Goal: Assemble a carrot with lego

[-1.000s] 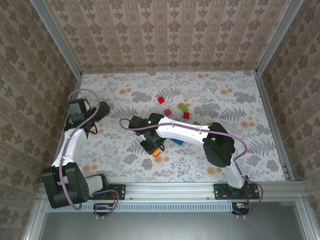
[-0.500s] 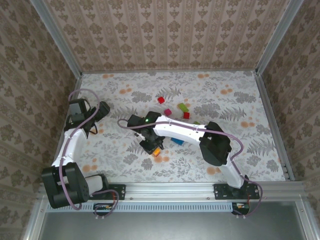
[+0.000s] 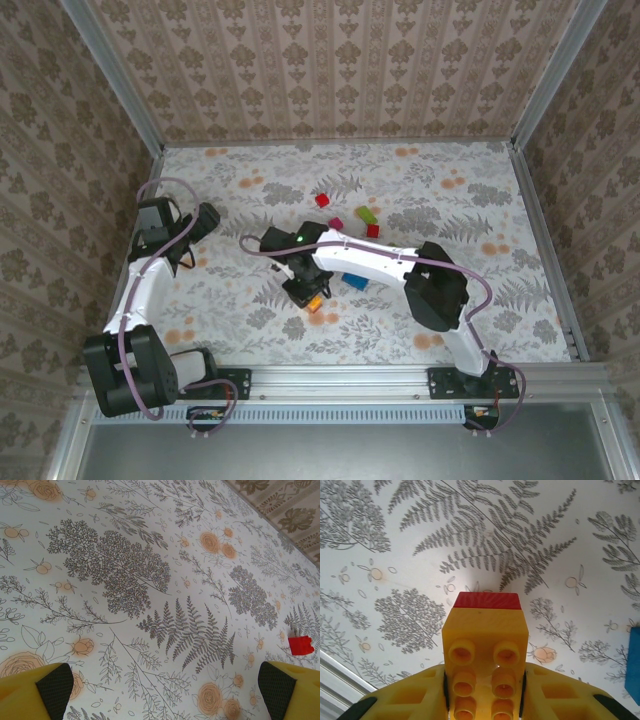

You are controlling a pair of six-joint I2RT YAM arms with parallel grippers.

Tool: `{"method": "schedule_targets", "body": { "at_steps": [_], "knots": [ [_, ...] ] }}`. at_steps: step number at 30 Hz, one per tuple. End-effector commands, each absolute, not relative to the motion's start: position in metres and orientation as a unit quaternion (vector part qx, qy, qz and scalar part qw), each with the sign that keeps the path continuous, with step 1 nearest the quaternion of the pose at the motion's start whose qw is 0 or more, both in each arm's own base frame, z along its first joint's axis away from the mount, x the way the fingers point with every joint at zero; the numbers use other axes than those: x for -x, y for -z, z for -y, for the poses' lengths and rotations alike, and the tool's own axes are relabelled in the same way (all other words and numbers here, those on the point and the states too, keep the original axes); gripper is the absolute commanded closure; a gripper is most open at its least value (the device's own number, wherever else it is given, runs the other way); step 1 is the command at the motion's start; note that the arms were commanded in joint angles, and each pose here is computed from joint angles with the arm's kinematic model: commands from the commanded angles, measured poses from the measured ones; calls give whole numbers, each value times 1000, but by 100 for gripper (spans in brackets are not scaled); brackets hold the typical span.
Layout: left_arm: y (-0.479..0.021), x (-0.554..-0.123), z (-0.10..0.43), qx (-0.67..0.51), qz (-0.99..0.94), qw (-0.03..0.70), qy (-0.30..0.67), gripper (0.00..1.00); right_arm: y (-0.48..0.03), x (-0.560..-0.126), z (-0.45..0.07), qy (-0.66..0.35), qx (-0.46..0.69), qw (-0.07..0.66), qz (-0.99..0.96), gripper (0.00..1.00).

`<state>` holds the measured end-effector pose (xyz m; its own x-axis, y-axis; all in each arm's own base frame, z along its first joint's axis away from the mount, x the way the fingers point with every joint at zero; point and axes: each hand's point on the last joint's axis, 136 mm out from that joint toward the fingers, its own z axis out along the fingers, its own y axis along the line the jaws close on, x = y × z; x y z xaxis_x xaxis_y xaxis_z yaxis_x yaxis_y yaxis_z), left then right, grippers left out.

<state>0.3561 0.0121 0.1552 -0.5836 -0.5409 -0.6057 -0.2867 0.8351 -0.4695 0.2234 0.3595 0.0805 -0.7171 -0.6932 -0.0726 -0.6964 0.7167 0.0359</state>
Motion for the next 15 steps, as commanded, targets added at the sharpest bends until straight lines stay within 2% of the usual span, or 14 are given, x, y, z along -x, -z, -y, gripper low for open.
{"method": "schedule_targets", "body": {
  "at_steps": [1,10,15],
  "knots": [
    [-169,-360,-7,227,-869,404,173,1,-72,-234,-319,38,355,14,-934,65],
    [-168,-361,-8,228,-870,402,173,1,-71,-234,-312,21,345,17,-938,64],
    [-166,-362,-7,227,-871,400,173,1,-61,-229,-314,10,348,7,-937,61]
  ]
}}
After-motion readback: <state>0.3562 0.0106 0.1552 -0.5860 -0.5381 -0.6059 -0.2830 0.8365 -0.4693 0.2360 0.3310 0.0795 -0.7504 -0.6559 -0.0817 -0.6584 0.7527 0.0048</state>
